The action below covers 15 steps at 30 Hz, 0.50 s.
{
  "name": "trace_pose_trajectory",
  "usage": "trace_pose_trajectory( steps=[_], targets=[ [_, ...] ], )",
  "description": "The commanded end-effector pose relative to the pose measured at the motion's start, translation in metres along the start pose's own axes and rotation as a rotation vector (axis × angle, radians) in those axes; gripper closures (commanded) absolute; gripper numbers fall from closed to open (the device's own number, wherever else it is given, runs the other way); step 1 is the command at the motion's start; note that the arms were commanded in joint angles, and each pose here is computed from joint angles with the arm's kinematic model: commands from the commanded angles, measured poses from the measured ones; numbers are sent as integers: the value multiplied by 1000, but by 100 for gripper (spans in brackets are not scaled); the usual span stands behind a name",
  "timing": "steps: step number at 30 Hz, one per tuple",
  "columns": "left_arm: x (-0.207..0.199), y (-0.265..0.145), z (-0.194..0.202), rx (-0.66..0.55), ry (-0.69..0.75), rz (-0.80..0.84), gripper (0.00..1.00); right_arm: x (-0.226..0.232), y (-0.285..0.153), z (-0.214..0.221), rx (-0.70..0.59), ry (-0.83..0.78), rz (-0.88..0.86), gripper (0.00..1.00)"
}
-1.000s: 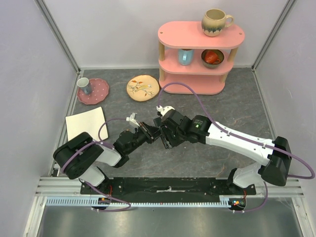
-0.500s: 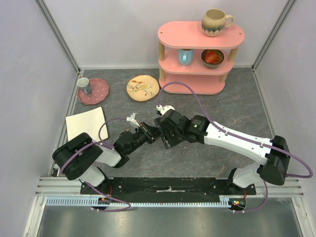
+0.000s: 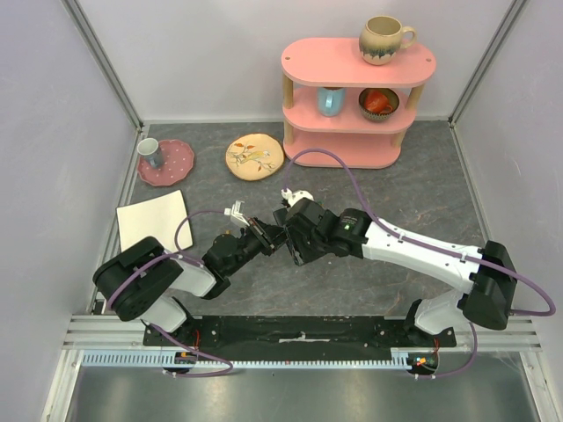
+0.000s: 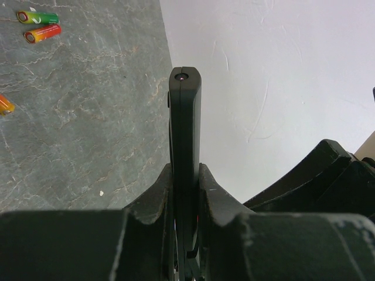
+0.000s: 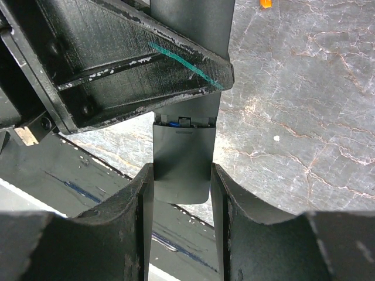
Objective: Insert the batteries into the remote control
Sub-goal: Load the battery cover into the remote control.
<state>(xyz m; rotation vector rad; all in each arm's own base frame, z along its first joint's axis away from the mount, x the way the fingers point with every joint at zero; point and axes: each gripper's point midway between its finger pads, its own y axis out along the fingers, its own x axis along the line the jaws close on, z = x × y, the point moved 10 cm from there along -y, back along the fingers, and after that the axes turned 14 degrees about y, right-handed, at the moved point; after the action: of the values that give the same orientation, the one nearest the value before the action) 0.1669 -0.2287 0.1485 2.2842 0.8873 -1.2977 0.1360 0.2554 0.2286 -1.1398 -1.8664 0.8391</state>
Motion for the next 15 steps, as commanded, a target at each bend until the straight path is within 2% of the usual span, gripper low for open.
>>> trace_pose_trajectory(
  steps=[1, 15],
  targets=[
    [-59, -3, -35, -245, 53, 355, 98, 3, -1, 0, -29, 34, -18, 100],
    [-66, -6, -35, -250, 59, 379, 98, 3, 6, 5, -17, 56, -17, 100]
  ],
)
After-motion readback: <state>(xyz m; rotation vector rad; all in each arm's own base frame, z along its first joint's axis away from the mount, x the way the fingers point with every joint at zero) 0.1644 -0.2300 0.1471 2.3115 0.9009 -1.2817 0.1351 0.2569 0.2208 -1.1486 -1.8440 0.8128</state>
